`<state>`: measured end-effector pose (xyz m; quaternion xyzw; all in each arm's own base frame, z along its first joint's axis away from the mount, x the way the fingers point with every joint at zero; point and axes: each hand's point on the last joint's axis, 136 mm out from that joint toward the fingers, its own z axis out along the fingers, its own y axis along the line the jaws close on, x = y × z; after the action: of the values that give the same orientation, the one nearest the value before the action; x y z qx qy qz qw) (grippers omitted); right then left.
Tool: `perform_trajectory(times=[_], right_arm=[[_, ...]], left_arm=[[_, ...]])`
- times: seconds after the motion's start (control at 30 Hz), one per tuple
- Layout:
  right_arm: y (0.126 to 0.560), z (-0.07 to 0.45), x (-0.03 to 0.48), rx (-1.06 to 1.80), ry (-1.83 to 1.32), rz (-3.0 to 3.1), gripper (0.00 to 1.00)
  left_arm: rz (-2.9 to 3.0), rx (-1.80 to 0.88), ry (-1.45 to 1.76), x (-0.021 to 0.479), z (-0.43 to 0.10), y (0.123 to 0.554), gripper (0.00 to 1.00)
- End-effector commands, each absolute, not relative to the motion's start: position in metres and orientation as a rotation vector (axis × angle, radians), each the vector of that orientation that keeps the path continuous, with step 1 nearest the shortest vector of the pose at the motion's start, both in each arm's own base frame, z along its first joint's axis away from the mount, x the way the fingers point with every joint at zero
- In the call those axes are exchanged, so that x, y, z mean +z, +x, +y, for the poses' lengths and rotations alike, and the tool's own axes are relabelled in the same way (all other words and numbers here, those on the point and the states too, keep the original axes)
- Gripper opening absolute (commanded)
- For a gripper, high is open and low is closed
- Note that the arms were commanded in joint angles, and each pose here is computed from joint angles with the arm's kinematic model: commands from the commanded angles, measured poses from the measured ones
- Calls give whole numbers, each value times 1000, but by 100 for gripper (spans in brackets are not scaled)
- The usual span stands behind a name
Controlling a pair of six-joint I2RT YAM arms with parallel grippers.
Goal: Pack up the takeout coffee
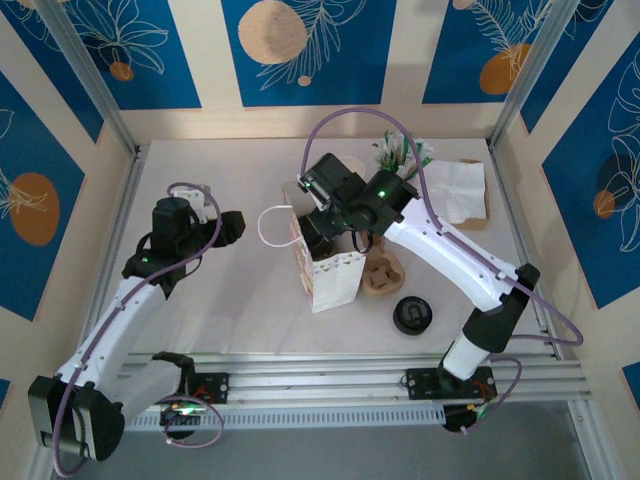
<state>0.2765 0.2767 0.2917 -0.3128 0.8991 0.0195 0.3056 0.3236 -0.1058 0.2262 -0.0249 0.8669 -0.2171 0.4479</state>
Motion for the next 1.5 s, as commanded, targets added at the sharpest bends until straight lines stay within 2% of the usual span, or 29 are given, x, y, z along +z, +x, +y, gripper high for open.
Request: perform_trajectory(times=[0.0, 0.4, 0.53, 0.67, 0.8, 0.93, 1.1, 1.33, 1.47], right_arm=[[278, 268, 318, 69, -755, 2319, 24], [278, 219, 400, 98, -483, 1940, 23], [268, 186, 427, 201, -333, 1805, 29], [267, 135, 433, 261, -89, 1749, 36], [272, 60, 416, 214, 271, 1725, 46], [281, 19, 388, 203, 450, 1750, 50], [302, -8, 346, 234, 617, 1854, 50], [337, -23, 279, 455, 852, 2027, 50], [360, -25, 246, 556, 843, 2112, 49]], left_arm=[[2143, -554, -24, 225, -113, 322, 77], [2142, -548, -25, 224, -112, 322, 78], [2142, -547, -26, 224, -112, 322, 78], [2140, -549, -24, 225, -112, 322, 78], [2141, -550, -28, 225, -112, 322, 78], [2137, -548, -31, 226, -111, 322, 78], [2138, -550, -30, 226, -112, 322, 78], [2145, -546, -35, 224, -111, 322, 78], [2143, -550, -39, 224, -111, 322, 78]])
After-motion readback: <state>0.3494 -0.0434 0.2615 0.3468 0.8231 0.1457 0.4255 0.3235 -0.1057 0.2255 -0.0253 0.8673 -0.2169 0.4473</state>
